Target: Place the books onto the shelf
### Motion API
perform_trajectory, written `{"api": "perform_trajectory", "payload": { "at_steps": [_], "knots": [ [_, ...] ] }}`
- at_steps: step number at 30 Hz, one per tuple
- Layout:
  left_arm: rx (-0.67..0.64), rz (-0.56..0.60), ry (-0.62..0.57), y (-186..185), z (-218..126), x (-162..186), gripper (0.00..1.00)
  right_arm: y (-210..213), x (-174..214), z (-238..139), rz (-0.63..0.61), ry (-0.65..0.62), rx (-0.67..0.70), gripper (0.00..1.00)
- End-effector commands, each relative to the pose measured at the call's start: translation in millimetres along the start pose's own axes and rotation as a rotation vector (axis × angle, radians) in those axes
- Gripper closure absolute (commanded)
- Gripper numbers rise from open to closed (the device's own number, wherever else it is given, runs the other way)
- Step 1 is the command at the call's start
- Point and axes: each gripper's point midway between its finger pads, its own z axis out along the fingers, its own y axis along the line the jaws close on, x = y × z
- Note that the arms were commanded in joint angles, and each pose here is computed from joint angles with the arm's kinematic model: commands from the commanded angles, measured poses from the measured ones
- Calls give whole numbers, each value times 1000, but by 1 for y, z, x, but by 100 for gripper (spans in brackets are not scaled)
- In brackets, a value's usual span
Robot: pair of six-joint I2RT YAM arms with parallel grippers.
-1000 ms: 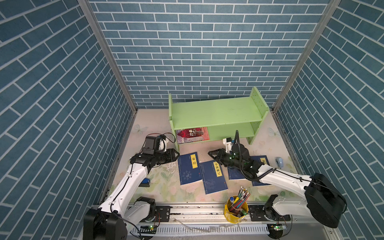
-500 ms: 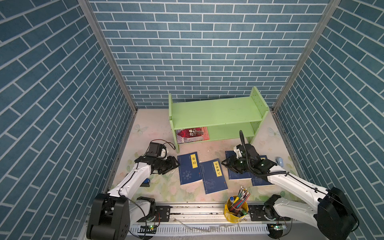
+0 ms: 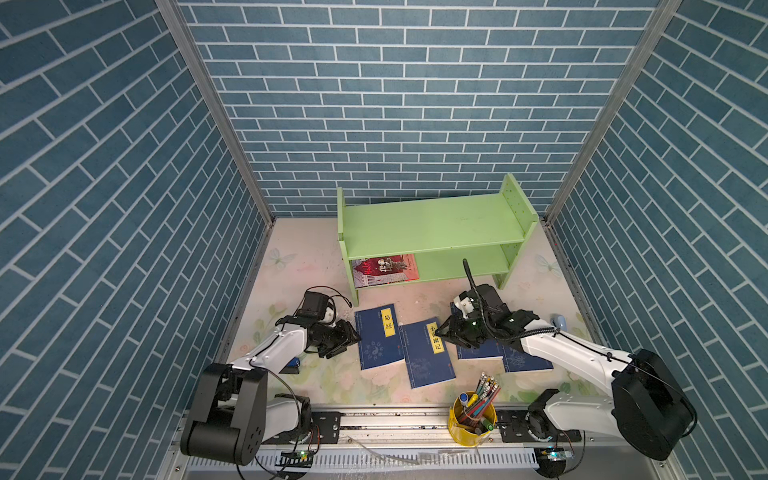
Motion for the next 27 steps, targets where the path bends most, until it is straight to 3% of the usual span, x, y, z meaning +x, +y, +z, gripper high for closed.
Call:
{"api": "perform_trajectory", "payload": {
  "at_steps": [1,10,14,27],
  "knots": [
    [32,54,-36,-11,-8,-2,41,-31,2,0,0,-8,129,63],
    [143,247,-12,-56,-12,13,41,-53,3,12,2,2,174,60],
    [133,230,5,-57,-9,16,42,-62,6,15,7,2,184,56],
    [244,563,270,-146,27,85,46,-77,14,26,13,23,180,54]
  ]
}}
